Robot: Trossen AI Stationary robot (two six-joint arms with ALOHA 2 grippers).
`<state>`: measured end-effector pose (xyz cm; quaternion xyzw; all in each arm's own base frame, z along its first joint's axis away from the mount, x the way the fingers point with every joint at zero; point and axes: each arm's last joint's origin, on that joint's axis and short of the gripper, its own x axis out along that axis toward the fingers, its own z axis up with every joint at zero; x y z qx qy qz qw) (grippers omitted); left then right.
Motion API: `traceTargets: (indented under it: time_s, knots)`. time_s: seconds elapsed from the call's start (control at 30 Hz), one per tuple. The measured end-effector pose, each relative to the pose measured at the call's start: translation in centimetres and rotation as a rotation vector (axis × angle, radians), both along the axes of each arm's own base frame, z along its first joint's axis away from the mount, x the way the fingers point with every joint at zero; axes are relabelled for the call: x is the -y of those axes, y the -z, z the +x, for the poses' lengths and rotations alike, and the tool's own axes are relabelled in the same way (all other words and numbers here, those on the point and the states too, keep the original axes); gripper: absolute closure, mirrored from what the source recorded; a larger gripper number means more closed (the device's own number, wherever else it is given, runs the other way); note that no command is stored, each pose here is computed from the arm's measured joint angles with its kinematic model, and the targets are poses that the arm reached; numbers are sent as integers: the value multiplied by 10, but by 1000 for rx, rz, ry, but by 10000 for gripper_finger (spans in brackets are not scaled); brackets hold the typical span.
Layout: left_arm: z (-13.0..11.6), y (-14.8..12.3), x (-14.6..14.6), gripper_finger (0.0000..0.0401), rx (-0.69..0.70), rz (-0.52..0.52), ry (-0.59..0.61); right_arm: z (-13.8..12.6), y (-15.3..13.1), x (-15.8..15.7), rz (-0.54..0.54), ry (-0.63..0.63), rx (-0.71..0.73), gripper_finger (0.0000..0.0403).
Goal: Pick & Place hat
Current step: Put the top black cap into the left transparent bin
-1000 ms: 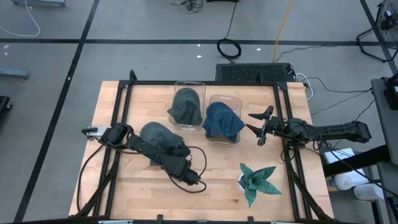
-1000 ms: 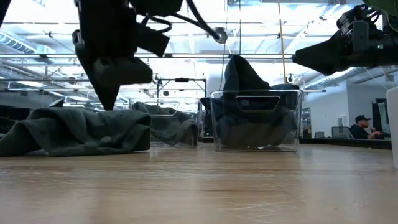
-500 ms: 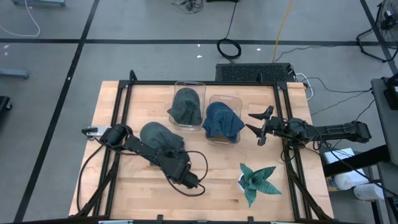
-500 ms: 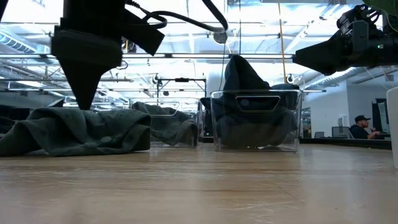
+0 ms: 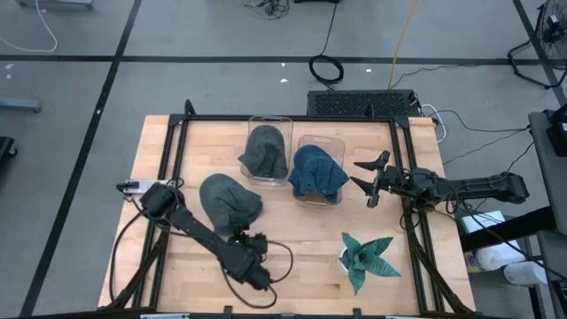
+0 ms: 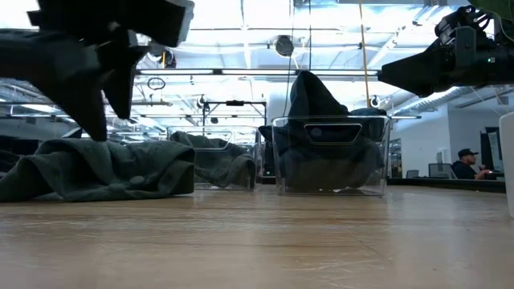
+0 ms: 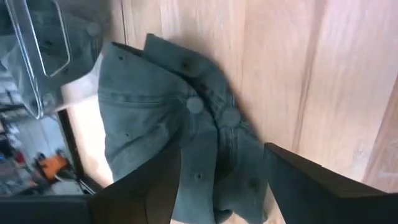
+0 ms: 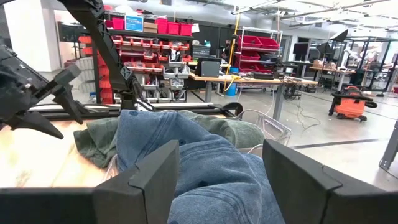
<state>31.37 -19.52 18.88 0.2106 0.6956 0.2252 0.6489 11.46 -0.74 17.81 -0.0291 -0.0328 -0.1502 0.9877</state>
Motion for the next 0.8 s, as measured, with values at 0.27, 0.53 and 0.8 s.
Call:
traceTargets:
  time_s: [0.27, 0.53, 0.8]
  knots:
    - [-10, 24, -1, 180, -109, 34, 3, 0, 0, 0, 0, 0, 0, 181]
    - [-14, 47, -9, 202, -176, 97, -8, 0, 0, 0, 0, 0, 1, 181]
    - [-26, 64, -25, 213, -228, 190, -14, 0, 0, 0, 0, 0, 0, 181]
